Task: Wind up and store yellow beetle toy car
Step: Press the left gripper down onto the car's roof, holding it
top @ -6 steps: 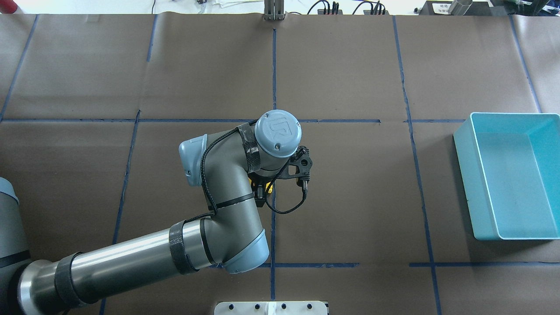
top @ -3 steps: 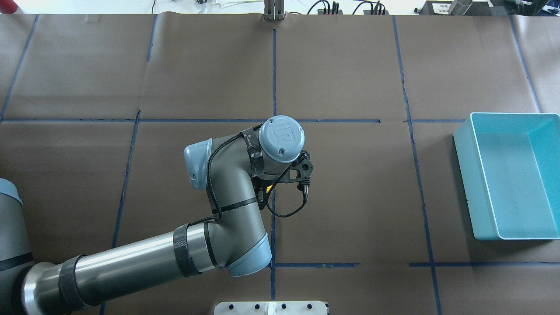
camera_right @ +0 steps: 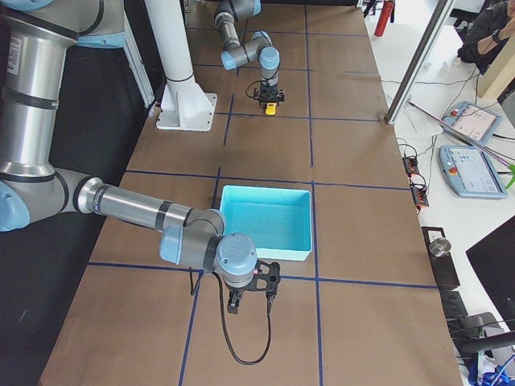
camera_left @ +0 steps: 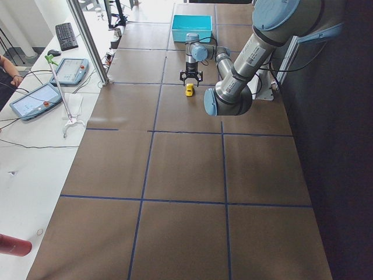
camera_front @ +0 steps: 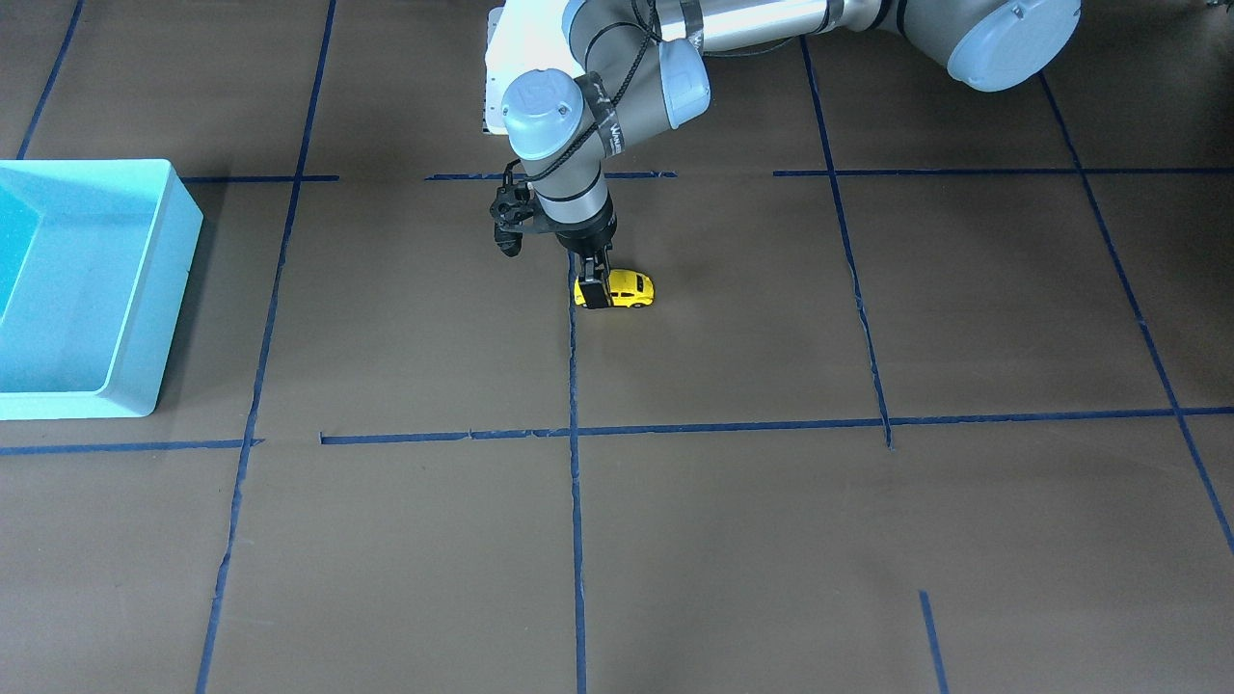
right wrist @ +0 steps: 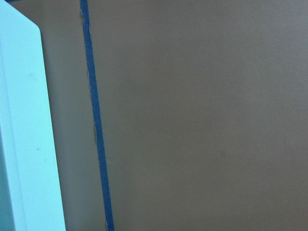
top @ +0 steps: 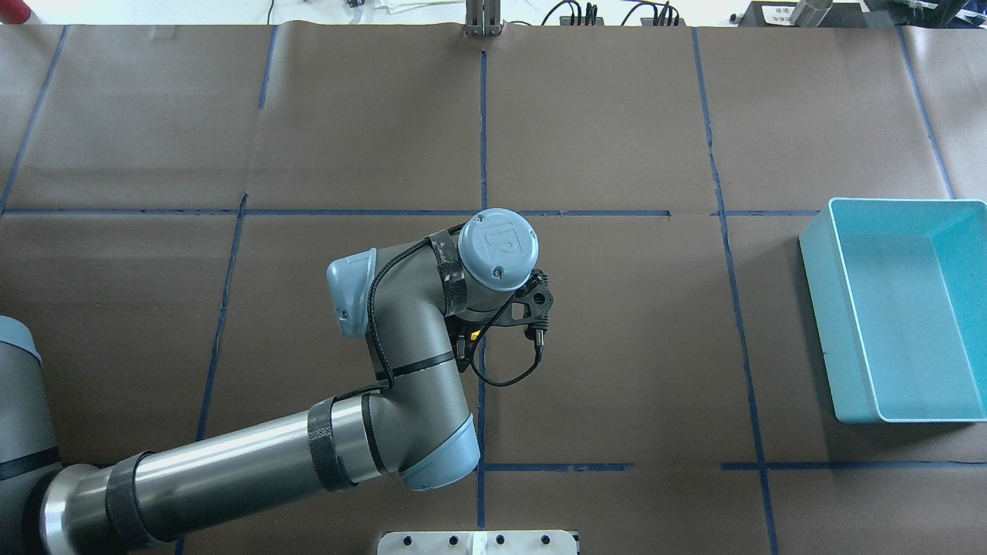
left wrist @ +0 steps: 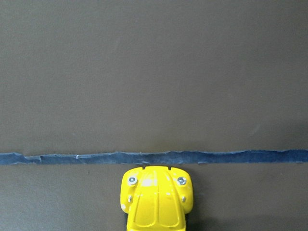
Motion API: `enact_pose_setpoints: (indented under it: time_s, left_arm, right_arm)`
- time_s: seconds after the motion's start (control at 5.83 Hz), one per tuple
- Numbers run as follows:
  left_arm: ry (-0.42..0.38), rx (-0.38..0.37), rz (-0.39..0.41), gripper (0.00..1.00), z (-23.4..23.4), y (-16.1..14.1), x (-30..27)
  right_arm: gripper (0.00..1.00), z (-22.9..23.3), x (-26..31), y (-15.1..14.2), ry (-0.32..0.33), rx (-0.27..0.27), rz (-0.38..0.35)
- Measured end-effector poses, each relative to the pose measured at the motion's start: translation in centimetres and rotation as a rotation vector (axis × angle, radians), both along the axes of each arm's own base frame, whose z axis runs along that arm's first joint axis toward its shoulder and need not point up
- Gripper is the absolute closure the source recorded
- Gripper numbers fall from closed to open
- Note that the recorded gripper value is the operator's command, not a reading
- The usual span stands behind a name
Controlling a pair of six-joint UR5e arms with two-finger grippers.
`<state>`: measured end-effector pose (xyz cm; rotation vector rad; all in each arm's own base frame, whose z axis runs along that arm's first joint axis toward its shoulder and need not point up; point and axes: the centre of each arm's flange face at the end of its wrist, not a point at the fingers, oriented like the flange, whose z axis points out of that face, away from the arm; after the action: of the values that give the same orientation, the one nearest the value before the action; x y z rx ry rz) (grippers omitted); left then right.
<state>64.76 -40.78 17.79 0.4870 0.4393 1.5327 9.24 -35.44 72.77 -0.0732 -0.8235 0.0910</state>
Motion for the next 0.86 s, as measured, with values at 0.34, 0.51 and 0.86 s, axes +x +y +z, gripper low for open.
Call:
enact_pose_setpoints:
  time_s: [0.34, 0.51, 0.86]
  left_arm:
    - [-0.003, 0.000, 0.001, 0.15, 0.2, 0.0, 0.2]
    - [-0.005, -0.001, 0.001, 0.30, 0.3, 0.0, 0.3]
    - [-0.005, 0.013, -0.006, 0.65, 0.2, -0.1, 0.3]
  right_arm:
    - [0.00, -0.8, 0.3, -0.3, 0.005, 0.021, 0.003]
    - [0.00, -1.6, 0.4, -1.0, 0.007, 0.041, 0.003]
    - [0.00, -3.1, 0.5, -2.7, 0.017, 0.119, 0.001]
